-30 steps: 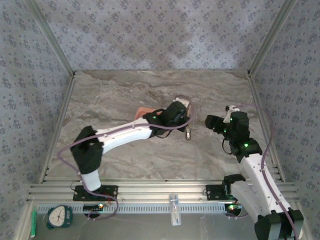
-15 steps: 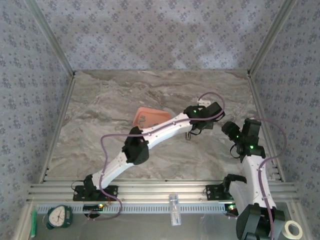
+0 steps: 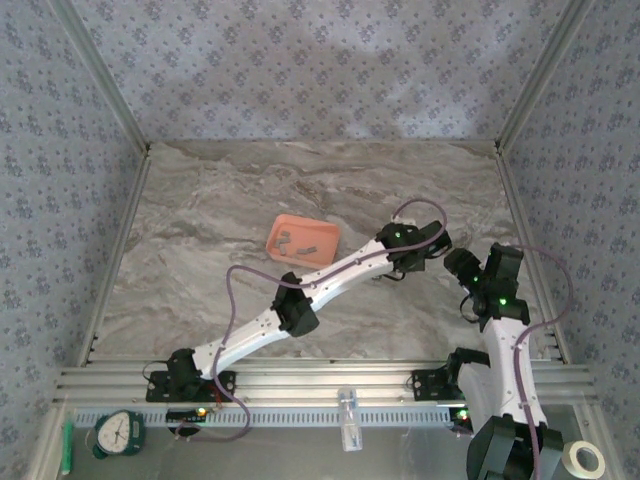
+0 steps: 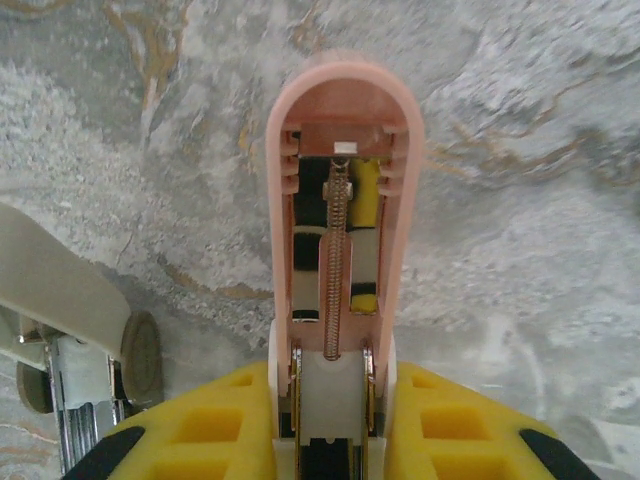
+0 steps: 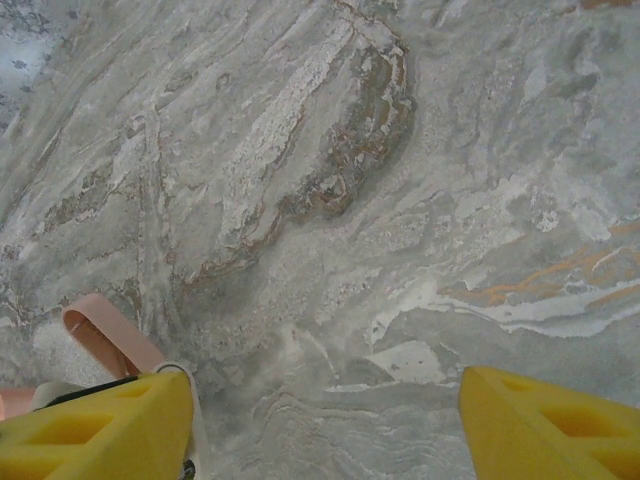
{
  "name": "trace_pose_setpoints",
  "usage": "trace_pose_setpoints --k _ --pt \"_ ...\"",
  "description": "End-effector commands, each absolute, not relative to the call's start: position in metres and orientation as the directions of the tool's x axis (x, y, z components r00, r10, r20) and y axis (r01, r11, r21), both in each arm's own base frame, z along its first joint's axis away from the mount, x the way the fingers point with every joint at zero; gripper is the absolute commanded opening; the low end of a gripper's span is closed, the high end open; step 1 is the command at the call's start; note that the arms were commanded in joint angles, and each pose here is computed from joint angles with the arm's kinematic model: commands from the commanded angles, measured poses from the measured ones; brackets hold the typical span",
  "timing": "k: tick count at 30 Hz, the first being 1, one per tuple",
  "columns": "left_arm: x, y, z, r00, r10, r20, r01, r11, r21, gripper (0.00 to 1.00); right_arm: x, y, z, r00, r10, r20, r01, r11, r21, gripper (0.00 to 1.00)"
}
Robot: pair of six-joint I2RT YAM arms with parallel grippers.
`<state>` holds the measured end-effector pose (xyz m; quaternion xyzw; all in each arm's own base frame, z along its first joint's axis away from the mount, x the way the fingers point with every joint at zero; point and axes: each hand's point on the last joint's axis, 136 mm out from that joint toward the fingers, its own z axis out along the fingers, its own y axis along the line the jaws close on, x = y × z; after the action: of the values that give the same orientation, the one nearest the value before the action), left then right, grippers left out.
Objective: Load the staples into the stapler
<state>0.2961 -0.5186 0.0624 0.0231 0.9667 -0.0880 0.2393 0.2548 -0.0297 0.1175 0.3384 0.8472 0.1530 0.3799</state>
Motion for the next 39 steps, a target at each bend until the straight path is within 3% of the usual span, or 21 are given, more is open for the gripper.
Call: trace_pose_setpoints --k 1,9,21,39 --pt "0.293 -0.518 0.072 -0.882 -0.023 -0.471 0.071 0.981 -0.181 0.01 0.258 -0.03 0.121 -0.462 0.7 -0.544 0.447 0.714 0.539 0.72" --pt "0.294 -0.521 0.059 -0.888 -0.035 -0.458 0.058 0.98 -0.189 0.07 0.261 -0.03 0.124 -0.453 0.699 -0.553 0.435 0.715 0.548 0.72" --pt "0.294 -0.529 0.066 -0.89 -0.018 -0.455 0.095 0.97 -0.223 0.42 0.263 -0.028 0.132 -0.453 0.699 -0.553 0.423 0.715 0.557 0.72" --pt "0.287 -0.511 0.188 -0.771 0.155 -0.618 0.314 0.936 -0.157 0.62 0.267 0.002 0.163 -0.54 0.606 -0.585 0.296 0.787 0.542 0.71"
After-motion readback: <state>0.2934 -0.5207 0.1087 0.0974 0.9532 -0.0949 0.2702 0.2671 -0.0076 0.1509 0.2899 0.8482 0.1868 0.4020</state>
